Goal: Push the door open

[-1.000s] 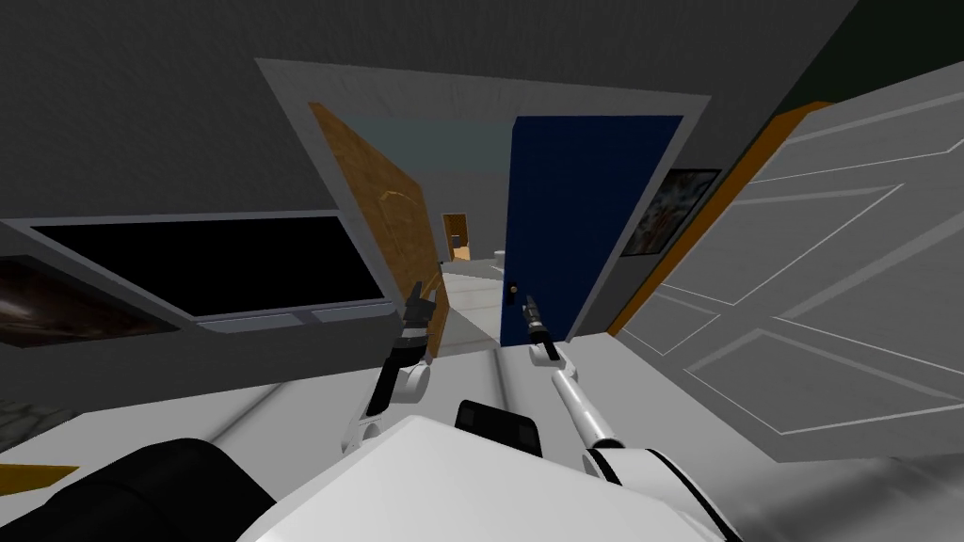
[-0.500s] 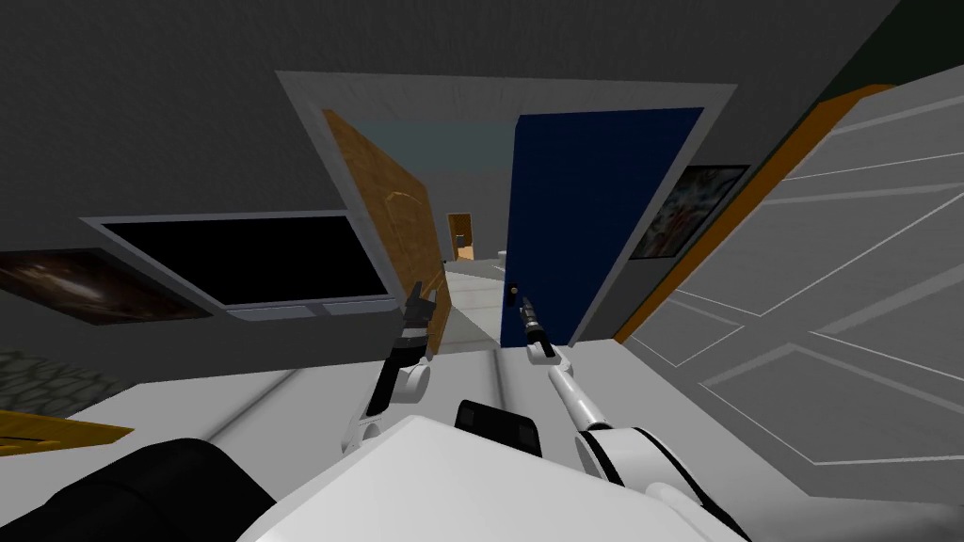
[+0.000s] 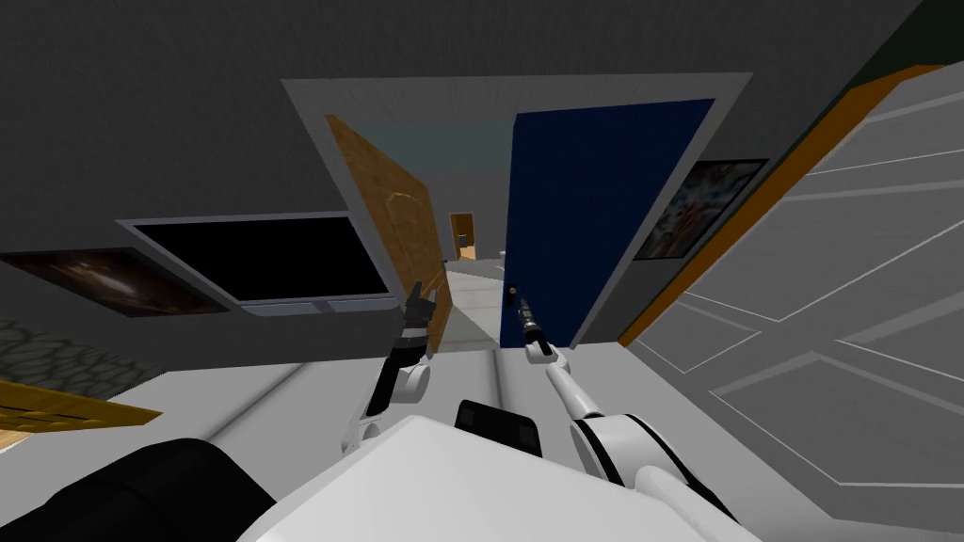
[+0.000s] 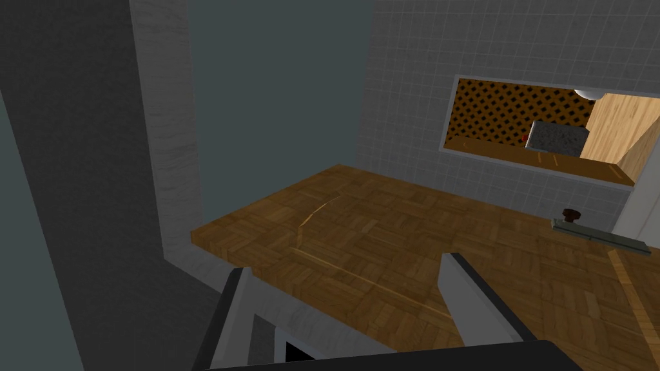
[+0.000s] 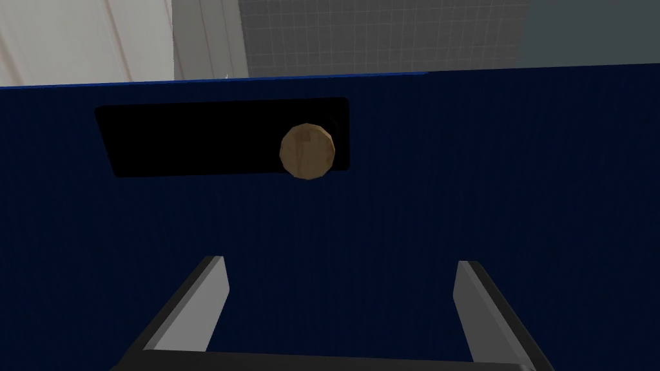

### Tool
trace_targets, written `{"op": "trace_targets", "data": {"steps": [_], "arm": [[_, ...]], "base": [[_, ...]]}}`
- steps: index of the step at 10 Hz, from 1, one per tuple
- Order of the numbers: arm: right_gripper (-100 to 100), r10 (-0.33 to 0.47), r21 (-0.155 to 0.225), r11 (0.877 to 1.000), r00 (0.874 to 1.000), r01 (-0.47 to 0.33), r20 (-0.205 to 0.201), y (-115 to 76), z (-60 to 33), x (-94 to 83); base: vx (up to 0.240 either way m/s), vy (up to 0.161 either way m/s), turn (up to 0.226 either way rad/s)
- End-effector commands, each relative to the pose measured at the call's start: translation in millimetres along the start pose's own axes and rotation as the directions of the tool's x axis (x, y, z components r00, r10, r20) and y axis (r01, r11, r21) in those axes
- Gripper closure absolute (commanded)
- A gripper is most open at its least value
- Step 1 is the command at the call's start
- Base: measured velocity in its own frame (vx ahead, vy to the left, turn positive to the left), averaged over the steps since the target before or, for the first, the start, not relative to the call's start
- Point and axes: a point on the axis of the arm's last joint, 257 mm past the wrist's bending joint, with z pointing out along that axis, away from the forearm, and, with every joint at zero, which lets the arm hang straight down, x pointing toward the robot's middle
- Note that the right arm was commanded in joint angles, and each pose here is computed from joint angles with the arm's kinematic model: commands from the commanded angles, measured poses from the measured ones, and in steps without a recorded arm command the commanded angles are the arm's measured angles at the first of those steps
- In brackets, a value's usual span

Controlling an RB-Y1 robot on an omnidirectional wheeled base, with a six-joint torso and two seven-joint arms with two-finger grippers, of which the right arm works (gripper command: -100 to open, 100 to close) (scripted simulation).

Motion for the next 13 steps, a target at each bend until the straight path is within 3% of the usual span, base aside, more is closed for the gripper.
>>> {"op": "trace_targets", "data": {"steps": [1,3,5,13], "arm": [[-100,-0.004,0.026,1.0,1.0,0.004,-0.005,-9.0,0.9,2.5],[-100,-0.009,0.055,0.998,1.0,0.009,-0.012,-18.2,2.3,6.3],[-100,-0.014,0.047,0.999,1.0,0.014,-0.003,-16.2,1.8,-1.3],[-100,-0.015,0.046,0.999,1.0,0.014,0.016,-18.9,-1.8,-12.1]], "base": [[0.002,-0.089,0.073],[-0.004,-0.114,0.064],[0.049,-0.022,0.022],[0.195,0.038,0.025]]}}
